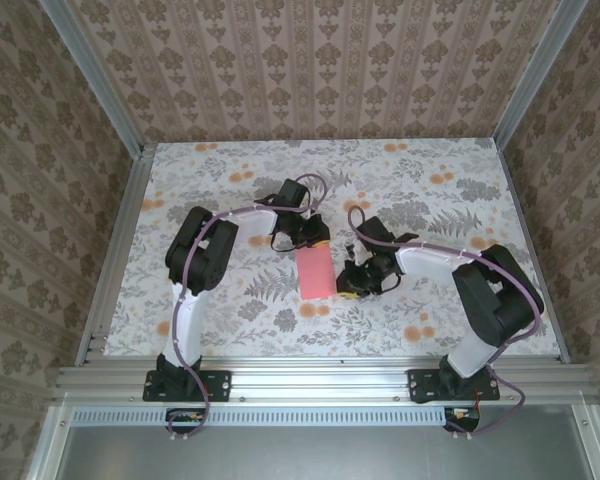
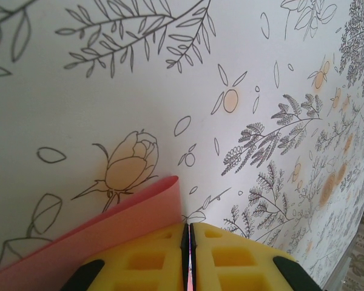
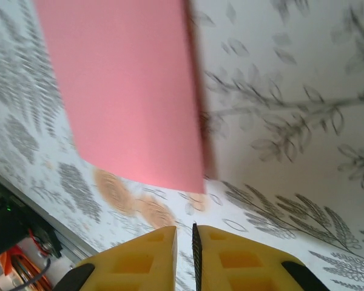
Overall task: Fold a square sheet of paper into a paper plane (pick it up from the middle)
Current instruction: Fold the square sheet of paper in half at the center of the table.
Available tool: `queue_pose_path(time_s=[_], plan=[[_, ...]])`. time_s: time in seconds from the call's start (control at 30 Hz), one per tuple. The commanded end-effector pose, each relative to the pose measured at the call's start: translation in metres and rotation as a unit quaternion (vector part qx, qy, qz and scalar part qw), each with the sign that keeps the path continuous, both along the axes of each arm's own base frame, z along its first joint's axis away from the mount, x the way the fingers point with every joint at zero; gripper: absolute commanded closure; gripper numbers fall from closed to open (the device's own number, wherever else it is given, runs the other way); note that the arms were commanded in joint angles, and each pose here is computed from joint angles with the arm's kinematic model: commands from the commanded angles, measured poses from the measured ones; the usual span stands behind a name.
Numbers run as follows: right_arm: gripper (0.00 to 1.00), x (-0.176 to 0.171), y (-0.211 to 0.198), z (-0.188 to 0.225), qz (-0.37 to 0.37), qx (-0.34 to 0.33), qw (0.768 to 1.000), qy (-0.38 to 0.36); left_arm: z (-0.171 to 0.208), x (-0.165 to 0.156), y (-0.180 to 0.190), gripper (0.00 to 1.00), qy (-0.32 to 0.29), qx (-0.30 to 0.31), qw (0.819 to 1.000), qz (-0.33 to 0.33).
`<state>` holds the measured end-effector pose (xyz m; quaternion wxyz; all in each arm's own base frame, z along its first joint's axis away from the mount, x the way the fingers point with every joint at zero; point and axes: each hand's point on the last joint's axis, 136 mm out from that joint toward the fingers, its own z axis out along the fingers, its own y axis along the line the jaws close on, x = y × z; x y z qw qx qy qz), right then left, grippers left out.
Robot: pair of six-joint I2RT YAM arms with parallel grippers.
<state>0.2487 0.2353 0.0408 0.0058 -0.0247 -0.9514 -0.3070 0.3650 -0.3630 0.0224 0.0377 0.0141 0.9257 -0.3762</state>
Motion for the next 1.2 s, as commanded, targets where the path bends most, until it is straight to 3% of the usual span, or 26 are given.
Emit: queue_pose_path(time_s=[0.0, 0.13, 0.37, 0.63, 0.97, 1.07, 1.17], plan=[[0.83, 0.042, 0.01, 0.021, -0.037, 0.009, 0.998, -0.051, -0.044, -0.01, 0.026, 0.88, 0.027, 0.061, 0.998, 0.006], [0.83, 0.082, 0.02, 0.013, -0.063, 0.013, 0.996, -0.061, -0.044, -0.011, 0.027, 0.88, 0.03, 0.061, 0.998, 0.006], [0.84, 0.103, 0.024, -0.016, -0.074, -0.001, 0.996, -0.039, -0.045, -0.013, 0.027, 0.88, 0.033, 0.061, 0.998, 0.005], [0.84, 0.053, 0.012, -0.041, -0.054, -0.003, 0.998, 0.026, -0.045, -0.01, 0.029, 0.89, 0.032, 0.065, 0.997, 0.011], [0.83, -0.02, -0.008, -0.034, -0.021, -0.006, 0.997, 0.076, -0.045, -0.007, 0.03, 0.89, 0.03, 0.065, 0.997, 0.013], [0.83, -0.027, -0.009, -0.027, -0.008, -0.01, 0.997, 0.075, -0.041, -0.006, 0.027, 0.88, 0.026, 0.06, 0.998, 0.01], [0.83, -0.009, -0.003, 0.0, 0.0, 0.001, 1.0, 0.025, -0.027, -0.002, 0.022, 0.87, 0.017, 0.046, 0.999, 0.006]])
